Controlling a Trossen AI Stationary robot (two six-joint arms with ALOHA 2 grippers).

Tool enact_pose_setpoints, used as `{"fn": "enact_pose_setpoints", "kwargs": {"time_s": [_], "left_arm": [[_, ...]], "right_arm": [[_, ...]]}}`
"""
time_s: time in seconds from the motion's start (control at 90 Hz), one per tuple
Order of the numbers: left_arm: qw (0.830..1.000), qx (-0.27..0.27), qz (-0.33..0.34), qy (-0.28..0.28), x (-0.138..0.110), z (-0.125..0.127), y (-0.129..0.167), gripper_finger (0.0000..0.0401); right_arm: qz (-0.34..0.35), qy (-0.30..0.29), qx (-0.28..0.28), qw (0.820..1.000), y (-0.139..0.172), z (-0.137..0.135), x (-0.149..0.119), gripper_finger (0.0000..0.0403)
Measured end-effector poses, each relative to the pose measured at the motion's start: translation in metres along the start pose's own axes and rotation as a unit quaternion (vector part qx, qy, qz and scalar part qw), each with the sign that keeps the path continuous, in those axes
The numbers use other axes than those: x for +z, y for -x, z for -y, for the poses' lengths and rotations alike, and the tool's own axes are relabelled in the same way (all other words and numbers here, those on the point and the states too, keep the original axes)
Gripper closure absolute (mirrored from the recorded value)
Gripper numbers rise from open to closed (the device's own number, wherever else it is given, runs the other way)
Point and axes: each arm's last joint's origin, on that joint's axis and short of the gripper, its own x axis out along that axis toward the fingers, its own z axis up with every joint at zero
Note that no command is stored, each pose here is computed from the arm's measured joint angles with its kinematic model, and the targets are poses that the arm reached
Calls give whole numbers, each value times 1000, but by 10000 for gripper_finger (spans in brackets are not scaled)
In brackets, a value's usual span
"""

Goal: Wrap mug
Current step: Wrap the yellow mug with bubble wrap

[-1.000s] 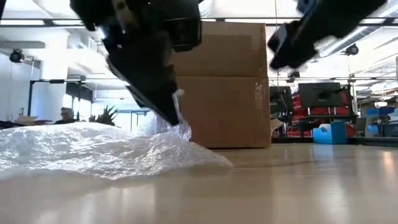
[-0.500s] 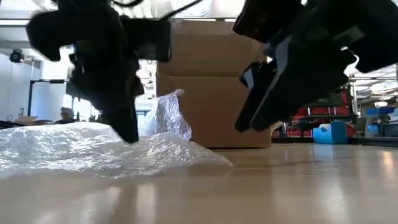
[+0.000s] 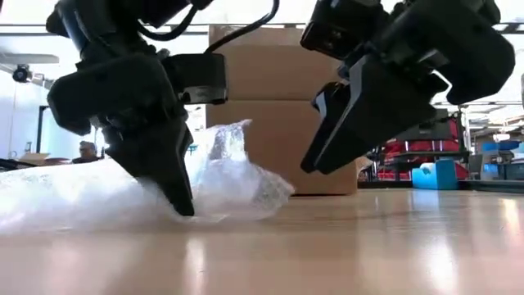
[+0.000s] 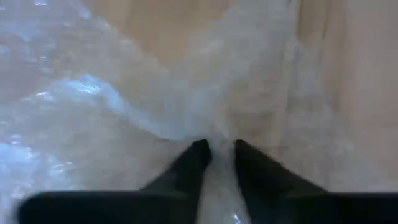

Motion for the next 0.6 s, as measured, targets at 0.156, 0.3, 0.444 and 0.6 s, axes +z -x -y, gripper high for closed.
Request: {"fn": "enact_pose_setpoints", "kwargs": {"time_s": [0.156,0.3,0.444,0.6], "left_arm": [[999,-32,40,-20,22,11,50,385],[999,-33,36,-24,22,8,83,398],[996,-55,64,-7,21,3,107,395],[998,-50,48,2,13,-1,105,399]], "right_arm": [[8,9,0,1000,1,1,6,203],[30,40,0,999,5,1,22,203],[57,56,-28,996,8,6,40,203],[77,78,-49,993,12,9,52,203]]}}
